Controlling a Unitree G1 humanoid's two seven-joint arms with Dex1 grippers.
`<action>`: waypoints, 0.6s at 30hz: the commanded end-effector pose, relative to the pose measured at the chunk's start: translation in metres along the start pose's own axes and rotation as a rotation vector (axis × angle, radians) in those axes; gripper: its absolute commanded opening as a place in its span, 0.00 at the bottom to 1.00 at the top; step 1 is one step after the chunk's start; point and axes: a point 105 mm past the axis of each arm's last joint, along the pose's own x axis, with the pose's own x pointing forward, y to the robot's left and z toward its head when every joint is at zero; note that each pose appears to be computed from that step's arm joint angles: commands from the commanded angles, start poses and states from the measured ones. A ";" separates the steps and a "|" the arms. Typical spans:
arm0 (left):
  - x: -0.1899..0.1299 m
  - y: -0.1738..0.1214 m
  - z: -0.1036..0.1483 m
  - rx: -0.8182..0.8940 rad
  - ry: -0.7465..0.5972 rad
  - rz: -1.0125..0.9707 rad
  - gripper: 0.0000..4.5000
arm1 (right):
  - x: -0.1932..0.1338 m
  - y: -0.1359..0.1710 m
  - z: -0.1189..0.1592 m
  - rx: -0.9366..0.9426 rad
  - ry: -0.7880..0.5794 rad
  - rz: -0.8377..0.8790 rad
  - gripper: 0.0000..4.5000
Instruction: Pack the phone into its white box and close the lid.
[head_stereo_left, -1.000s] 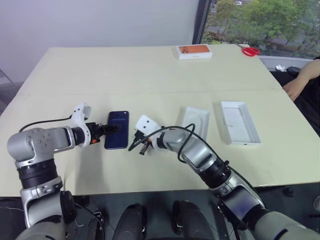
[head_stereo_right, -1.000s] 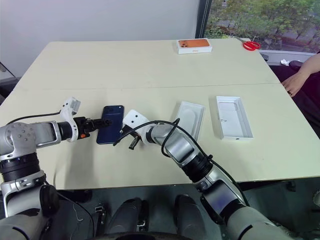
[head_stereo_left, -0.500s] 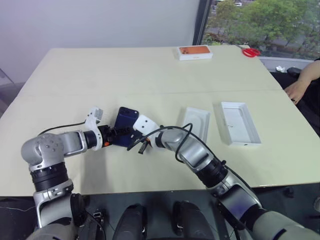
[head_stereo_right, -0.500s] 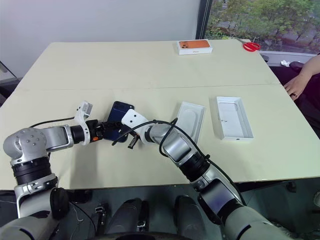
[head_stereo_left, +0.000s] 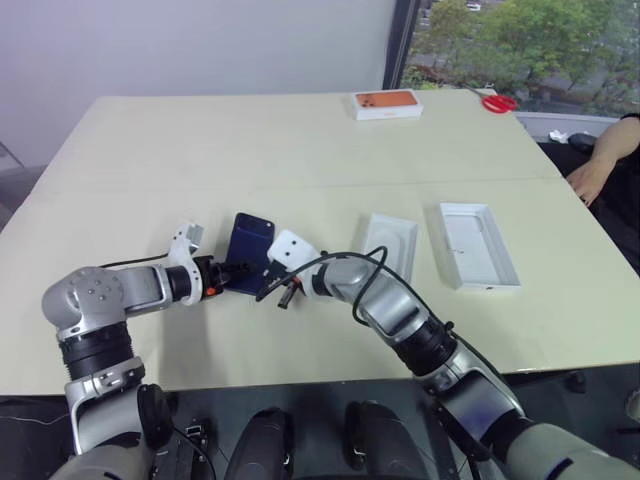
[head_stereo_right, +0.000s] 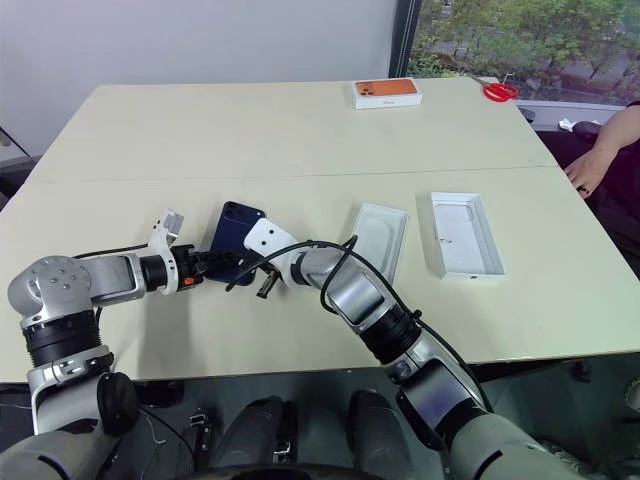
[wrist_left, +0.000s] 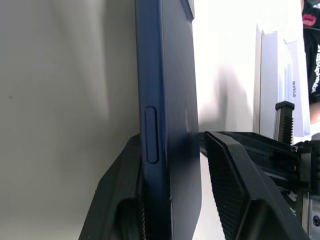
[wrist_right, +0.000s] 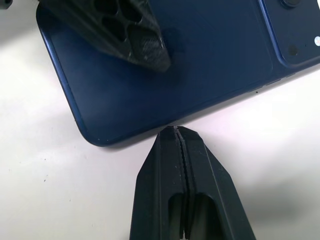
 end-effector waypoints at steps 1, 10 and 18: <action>-0.007 -0.004 0.009 0.011 -0.028 -0.015 0.38 | -0.007 -0.005 0.011 -0.020 -0.042 -0.025 0.00; -0.008 -0.017 0.014 0.033 -0.048 -0.075 0.00 | -0.051 -0.016 0.035 -0.090 -0.100 -0.068 0.00; 0.027 -0.087 0.004 0.174 0.029 -0.285 0.00 | -0.129 -0.043 0.014 -0.099 -0.052 -0.165 0.00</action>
